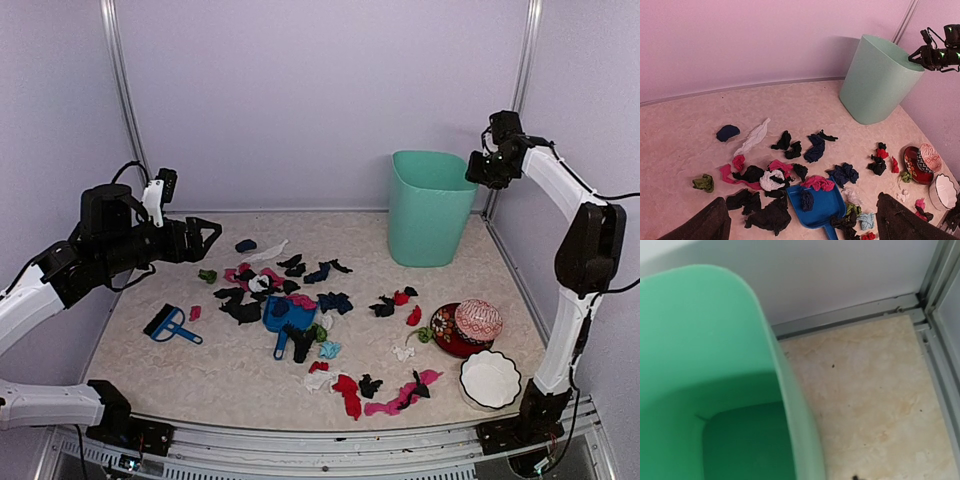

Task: Sweep away the paper scraps from the table
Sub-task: Pick up the trash bin from the corner of the board.

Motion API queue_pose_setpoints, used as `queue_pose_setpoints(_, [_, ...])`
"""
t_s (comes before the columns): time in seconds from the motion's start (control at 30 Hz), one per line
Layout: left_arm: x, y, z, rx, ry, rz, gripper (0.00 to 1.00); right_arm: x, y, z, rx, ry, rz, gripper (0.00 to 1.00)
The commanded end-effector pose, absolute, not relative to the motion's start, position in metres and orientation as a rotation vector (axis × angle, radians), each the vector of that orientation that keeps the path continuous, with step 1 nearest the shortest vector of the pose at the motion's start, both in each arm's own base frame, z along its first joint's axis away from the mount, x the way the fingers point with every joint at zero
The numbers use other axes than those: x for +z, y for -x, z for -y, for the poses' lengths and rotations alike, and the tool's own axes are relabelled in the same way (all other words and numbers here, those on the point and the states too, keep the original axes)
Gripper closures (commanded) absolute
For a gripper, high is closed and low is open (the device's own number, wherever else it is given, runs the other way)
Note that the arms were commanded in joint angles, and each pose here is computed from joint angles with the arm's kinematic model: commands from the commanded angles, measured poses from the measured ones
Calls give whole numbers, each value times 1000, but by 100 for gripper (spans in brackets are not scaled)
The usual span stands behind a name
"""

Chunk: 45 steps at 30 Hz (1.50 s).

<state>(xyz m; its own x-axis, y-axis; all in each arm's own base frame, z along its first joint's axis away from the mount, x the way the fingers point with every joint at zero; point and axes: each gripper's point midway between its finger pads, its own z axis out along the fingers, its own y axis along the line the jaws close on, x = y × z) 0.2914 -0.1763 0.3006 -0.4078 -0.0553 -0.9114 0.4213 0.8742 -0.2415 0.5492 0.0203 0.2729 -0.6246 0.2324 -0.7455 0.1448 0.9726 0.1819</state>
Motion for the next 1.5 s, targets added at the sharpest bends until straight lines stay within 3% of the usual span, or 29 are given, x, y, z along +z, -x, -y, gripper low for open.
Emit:
queue_pose_setpoints(0.0, [307,-289,175,-533,-284,-1908,1,272,-555,-19,150,-277,-2268,63])
queue_pose_setpoints(0.2, [308,-289,175,-538,-287,-1907,1,272,-557,-20,157,-272,-2273,78])
queue_pose_setpoints(0.63, [310,-287,175,-548,-284,-1899,1,271,-558,-23,168,-263,-2288,100])
queue_pose_setpoints(1.47, [311,-286,175,-553,-284,-1898,1,332,-545,-60,252,-191,-2149,100])
